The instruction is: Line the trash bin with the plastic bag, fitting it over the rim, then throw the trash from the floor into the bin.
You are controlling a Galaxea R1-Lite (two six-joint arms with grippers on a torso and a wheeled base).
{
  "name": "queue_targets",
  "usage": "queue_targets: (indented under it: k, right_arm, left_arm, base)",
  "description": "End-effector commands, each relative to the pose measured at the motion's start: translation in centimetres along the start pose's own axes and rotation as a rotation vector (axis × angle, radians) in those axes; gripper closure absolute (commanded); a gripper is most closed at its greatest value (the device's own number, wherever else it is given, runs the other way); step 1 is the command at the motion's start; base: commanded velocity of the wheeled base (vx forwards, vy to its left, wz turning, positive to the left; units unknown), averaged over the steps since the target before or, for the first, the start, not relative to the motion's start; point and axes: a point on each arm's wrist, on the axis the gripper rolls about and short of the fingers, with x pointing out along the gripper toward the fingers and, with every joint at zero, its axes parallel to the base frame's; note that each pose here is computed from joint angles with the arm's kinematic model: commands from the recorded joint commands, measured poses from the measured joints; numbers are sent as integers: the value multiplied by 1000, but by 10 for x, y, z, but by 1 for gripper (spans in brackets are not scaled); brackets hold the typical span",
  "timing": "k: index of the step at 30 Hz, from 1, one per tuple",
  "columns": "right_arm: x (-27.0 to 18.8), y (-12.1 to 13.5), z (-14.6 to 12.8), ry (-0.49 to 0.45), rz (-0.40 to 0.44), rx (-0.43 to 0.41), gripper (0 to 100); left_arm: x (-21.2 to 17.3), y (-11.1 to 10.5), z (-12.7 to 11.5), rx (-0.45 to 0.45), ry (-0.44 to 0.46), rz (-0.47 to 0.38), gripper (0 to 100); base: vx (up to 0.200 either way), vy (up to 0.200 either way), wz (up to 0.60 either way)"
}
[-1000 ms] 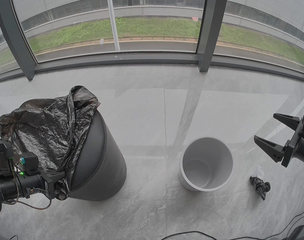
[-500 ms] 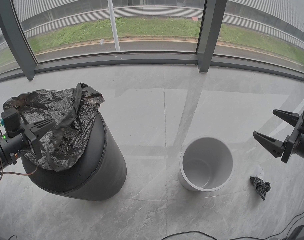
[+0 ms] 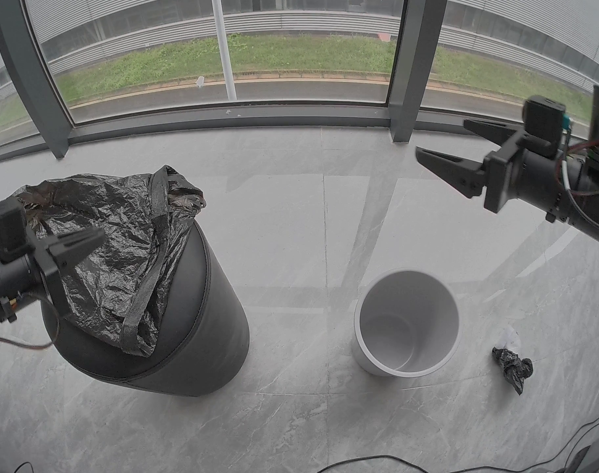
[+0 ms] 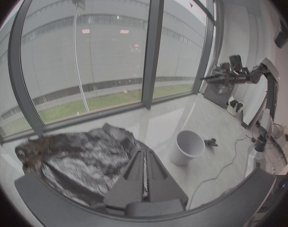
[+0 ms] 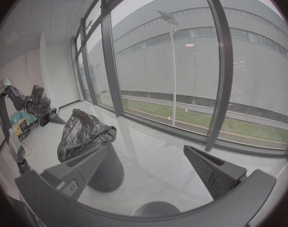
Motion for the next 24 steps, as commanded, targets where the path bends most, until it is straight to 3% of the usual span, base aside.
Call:
queue_targets:
  k: [1,5,6,19,24]
  right_arm:
    - [44,32,-21,20,105,4,0]
    - [36,31,-28,4,94,6,0]
    - [32,31,-28,1,92,6,0]
    - [4,24,-31,11,47,7,0]
    - [0,23,-30,5,40,6,0]
  left_arm:
    - [-14,-17,-36,-58,137,-43,100]
    - [-14,-21,-51,-115,218,-58,100]
    - [-13,-22,-55,-127,243,-65,0]
    - [22,-18,-76,-167,345,-126,0]
    - [40,-9,-78,-172,335,-105,0]
  base:
    - [0,0,0]
    - [0,0,0]
    - [0,0,0]
    - [0,0,0]
    - [0,0,0]
